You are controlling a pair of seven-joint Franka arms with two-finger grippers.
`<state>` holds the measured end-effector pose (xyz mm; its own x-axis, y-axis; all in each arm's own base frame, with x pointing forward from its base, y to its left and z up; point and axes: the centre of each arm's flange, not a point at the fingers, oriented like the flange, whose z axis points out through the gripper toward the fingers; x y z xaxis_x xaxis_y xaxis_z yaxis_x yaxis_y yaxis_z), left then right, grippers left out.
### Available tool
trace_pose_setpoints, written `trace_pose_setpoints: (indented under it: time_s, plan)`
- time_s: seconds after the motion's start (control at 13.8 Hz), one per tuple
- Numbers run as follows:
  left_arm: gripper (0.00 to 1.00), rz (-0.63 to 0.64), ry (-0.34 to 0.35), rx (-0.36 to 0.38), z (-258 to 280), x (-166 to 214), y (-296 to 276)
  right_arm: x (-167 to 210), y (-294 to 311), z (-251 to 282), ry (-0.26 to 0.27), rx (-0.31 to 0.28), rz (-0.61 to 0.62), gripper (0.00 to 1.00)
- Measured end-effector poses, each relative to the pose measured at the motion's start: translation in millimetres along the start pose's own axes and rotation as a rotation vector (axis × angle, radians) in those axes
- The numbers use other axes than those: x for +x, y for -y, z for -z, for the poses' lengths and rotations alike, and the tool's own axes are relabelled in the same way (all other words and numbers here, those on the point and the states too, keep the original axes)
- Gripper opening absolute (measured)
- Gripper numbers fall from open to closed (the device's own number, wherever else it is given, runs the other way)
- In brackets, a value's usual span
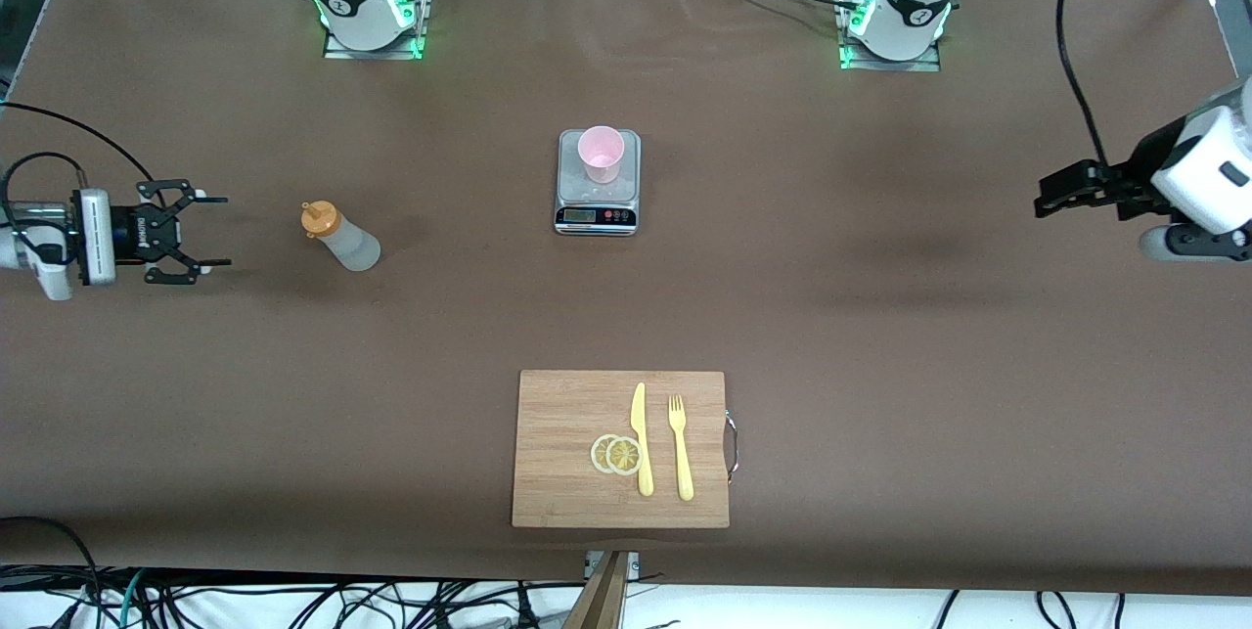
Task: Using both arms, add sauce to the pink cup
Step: 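Reach the right gripper to the sauce bottle while the left gripper retracts, then grasp the orange-capped sauce bottle with the right gripper and lift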
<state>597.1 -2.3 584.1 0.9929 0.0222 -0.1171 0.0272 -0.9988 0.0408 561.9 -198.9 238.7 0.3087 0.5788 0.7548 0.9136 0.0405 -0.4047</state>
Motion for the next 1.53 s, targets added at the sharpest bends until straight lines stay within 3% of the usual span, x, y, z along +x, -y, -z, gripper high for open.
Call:
trace_pose_setpoints:
  time_s: [0.22,0.58,0.94,1.31,1.45,1.53]
  plan:
    - [1.0,-0.002,0.023,-0.015,-2,-2,33,-38,-18,-43,-0.133,0.043,0.103,1.0]
    - [1.0,-0.042,0.045,-0.022,-7,-4,36,-64,-37,-115,-0.285,0.127,0.203,1.0]
    - [1.0,-0.102,0.058,-0.032,-10,-4,5,-52,-52,-160,-0.35,0.175,0.258,1.0]
    - [1.0,-0.125,0.043,0.021,5,-15,-10,-33,-60,-185,-0.35,0.21,0.296,1.0]
    - [1.0,-0.091,0.055,0.021,4,-18,-10,-30,-61,-186,-0.346,0.213,0.3,0.96]
    - [1.0,-0.085,0.06,0.021,3,-18,-12,-30,-61,-185,-0.345,0.212,0.3,0.87]
